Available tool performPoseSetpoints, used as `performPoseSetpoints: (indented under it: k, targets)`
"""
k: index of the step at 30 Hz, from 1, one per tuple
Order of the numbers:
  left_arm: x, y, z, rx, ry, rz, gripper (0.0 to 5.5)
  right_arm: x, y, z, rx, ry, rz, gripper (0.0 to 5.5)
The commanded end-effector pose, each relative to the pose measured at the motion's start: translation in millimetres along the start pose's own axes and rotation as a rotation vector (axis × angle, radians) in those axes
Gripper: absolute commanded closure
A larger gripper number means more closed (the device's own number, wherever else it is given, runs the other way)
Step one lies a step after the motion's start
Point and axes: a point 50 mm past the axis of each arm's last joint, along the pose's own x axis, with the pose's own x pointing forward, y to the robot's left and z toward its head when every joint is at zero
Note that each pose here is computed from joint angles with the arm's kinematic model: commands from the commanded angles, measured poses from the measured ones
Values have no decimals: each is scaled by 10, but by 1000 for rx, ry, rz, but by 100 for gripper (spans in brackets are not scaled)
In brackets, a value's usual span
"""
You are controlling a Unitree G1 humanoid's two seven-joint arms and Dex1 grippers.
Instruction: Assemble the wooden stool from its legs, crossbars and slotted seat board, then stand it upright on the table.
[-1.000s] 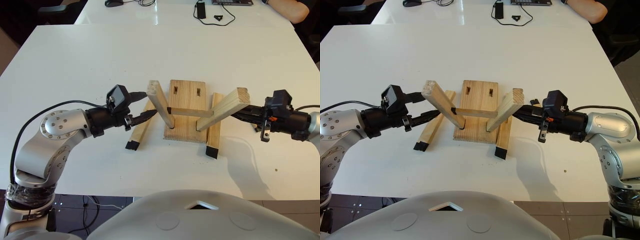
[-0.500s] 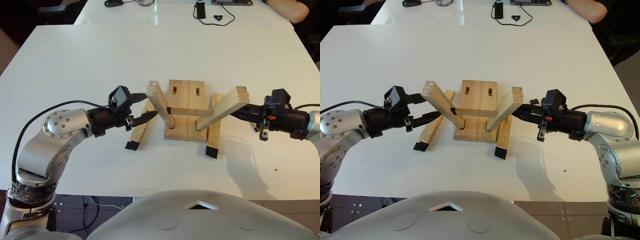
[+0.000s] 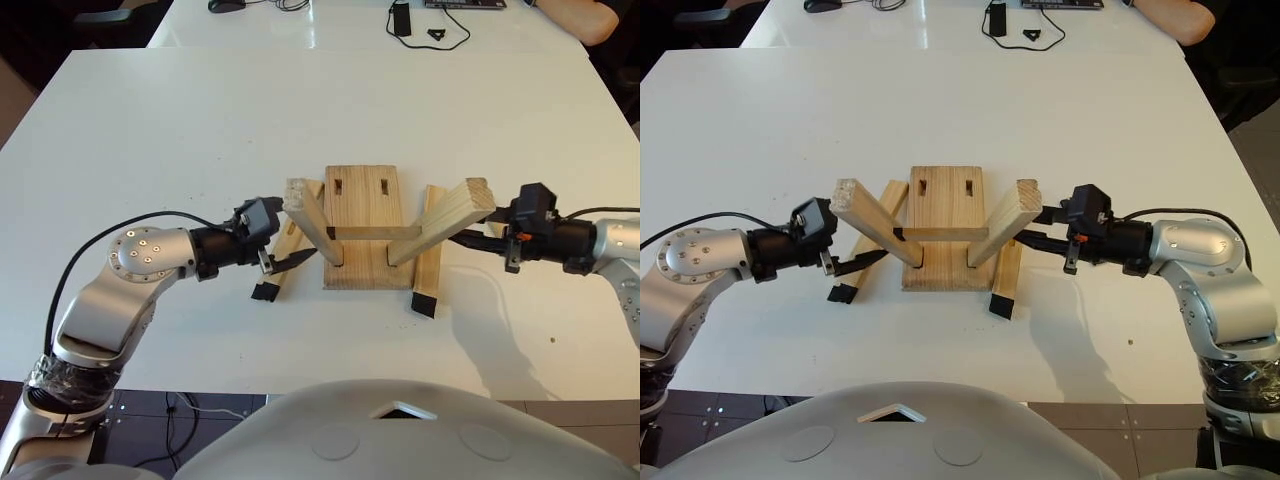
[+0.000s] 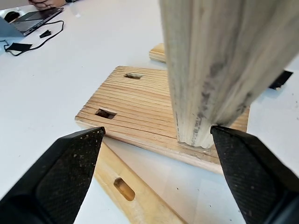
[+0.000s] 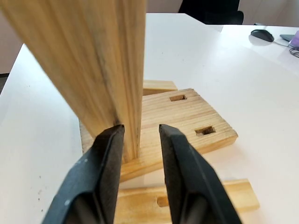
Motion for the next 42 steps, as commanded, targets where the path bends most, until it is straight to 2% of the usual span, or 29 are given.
performPoseSetpoints:
  k: [1, 9, 13, 19, 25, 36, 42]
  targets:
    - [39, -14, -152, 26, 64, 7, 131, 33, -49, -80, -33, 49, -17, 412]
    - [50, 38, -480, 26, 176, 72, 131, 258, -42, -227, -27, 63, -25, 412]
    - [45, 67, -702, -27, 239, 114, 131, 346, -40, -453, -48, 172, -43, 412]
    - [-49, 97, -967, -88, 311, 166, 131, 151, -147, -754, -94, 345, -103, 412]
    - [-86, 112, -1075, -128, 319, 198, 131, -52, -240, -888, -97, 405, -164, 412]
    - [-148, 214, -1204, -180, 332, 283, 131, -275, -320, -968, -96, 446, -228, 412]
    - [-145, 295, -1196, -189, 322, 325, 131, -228, -324, -847, -133, 403, -226, 412]
